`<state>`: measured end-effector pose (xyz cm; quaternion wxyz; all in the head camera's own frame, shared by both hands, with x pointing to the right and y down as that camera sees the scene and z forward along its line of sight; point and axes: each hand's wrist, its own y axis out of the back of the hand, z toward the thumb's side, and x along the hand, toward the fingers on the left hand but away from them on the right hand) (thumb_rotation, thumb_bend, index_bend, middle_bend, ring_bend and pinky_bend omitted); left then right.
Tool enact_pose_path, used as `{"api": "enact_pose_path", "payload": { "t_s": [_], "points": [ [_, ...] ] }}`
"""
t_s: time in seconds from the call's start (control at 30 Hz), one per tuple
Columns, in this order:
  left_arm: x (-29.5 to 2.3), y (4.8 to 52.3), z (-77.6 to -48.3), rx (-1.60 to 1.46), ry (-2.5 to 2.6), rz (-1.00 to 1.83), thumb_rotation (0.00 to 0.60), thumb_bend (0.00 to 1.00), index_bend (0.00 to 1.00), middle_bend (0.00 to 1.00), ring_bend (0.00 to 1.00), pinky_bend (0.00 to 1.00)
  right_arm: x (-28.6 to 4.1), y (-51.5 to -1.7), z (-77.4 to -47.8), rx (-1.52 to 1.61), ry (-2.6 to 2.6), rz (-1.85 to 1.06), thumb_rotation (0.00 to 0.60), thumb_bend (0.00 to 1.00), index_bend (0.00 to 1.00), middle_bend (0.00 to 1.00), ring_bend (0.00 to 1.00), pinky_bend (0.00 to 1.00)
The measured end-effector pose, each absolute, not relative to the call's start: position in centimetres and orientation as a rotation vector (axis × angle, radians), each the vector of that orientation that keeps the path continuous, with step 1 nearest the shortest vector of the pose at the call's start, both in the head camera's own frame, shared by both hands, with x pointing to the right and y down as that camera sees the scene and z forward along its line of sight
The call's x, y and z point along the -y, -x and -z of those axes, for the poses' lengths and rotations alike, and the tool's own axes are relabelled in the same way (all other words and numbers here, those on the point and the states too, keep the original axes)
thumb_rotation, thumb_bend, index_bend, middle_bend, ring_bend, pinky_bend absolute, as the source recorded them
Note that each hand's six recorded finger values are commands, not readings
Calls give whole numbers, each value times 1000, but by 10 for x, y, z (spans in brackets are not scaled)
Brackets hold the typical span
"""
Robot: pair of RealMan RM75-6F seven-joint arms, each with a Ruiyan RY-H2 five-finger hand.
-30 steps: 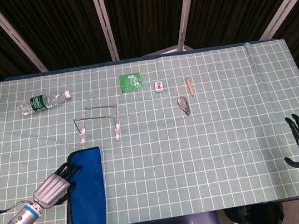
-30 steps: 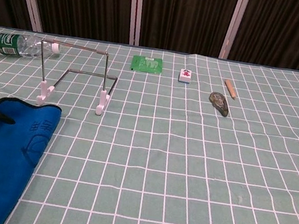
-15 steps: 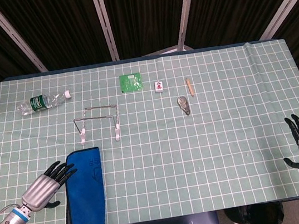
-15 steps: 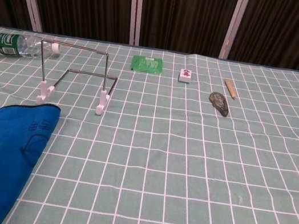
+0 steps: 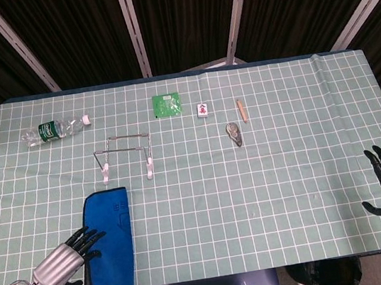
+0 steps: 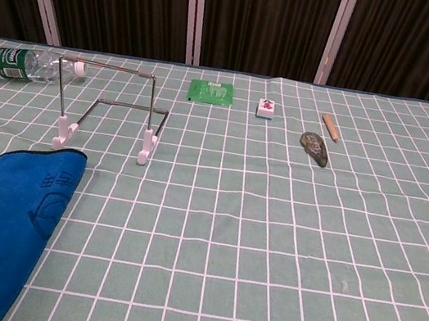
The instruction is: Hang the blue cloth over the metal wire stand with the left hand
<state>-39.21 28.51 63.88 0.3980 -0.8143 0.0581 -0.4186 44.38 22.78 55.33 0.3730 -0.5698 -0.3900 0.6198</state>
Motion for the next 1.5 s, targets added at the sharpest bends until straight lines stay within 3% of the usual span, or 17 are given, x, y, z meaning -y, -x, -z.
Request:
{"api": "enact_pose_path", "payload": {
  "t_s": [0.6, 1.1, 1.37, 1.5],
  "points": [
    [-332, 385, -663, -74, 2125, 992, 600, 271, 471, 0, 0, 0, -228, -445, -549, 1016, 1470, -1578, 600, 0, 0, 0, 0, 0],
    [-331, 381, -670, -64, 2115, 988, 600, 363, 471, 0, 0, 0, -227, -448, -551, 1014, 1468, -1594, 600, 0, 0, 0, 0, 0],
    [-331, 382, -672, -66, 2122, 994, 600, 486, 484, 0, 0, 0, -227, -448, -553, 1009, 1469, -1598, 600, 0, 0, 0, 0, 0],
    [-330, 381, -671, -73, 2124, 991, 600, 500, 507, 0, 0, 0, -227, -448, -553, 1009, 1468, -1599, 600, 0, 0, 0, 0, 0]
  ]
}}
